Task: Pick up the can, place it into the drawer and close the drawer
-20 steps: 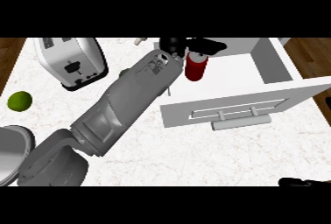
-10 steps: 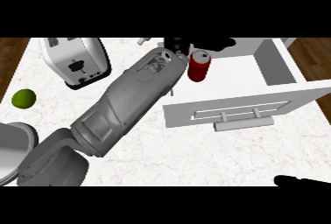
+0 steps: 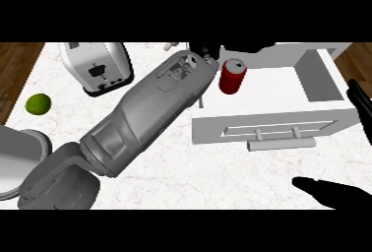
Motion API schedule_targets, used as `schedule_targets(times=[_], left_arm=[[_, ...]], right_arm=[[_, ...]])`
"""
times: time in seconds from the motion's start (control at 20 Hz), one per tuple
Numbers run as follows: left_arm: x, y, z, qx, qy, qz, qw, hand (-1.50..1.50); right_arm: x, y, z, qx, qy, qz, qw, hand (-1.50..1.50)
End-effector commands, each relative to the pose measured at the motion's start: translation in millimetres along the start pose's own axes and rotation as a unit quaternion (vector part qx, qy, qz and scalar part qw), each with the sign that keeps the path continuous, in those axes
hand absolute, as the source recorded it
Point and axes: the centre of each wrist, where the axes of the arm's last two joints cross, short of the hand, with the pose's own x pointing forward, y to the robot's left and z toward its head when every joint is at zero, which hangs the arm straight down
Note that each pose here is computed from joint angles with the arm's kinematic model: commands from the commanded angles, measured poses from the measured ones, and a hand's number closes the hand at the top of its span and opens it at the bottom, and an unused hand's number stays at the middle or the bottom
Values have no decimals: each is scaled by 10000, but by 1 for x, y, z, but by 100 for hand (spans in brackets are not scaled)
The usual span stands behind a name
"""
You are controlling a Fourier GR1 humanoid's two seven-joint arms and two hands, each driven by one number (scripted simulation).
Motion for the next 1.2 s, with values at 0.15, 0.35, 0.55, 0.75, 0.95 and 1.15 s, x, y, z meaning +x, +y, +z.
schedule_targets(times=[0.15, 0.35, 0.55, 0.75, 0.95, 1.15], left_arm=[[15, -4, -2, -152, 133, 29, 9998, -150], [13, 2, -3, -121, 72, 91, 9999, -150], [14, 30, -19, 71, 143, -50, 9999, -150], [12, 36, -13, 15, 150, 59, 9999, -150], [-1, 69, -17, 72, 186, -7, 9998, -150], [19, 79, -18, 26, 270, -48, 9996, -150]], right_arm=[[-13, 35, -9, 564, -13, 1229, 9908, -150], [-27, 69, -14, 768, 198, 1789, 9807, -150], [-48, 80, -18, 606, 489, 1976, 9772, -150], [-74, 116, -24, 429, 641, 1829, 9801, -150], [-79, 139, -42, 519, 686, 2093, 9741, -150], [-105, 146, -49, 393, 774, 2169, 9723, -150]])
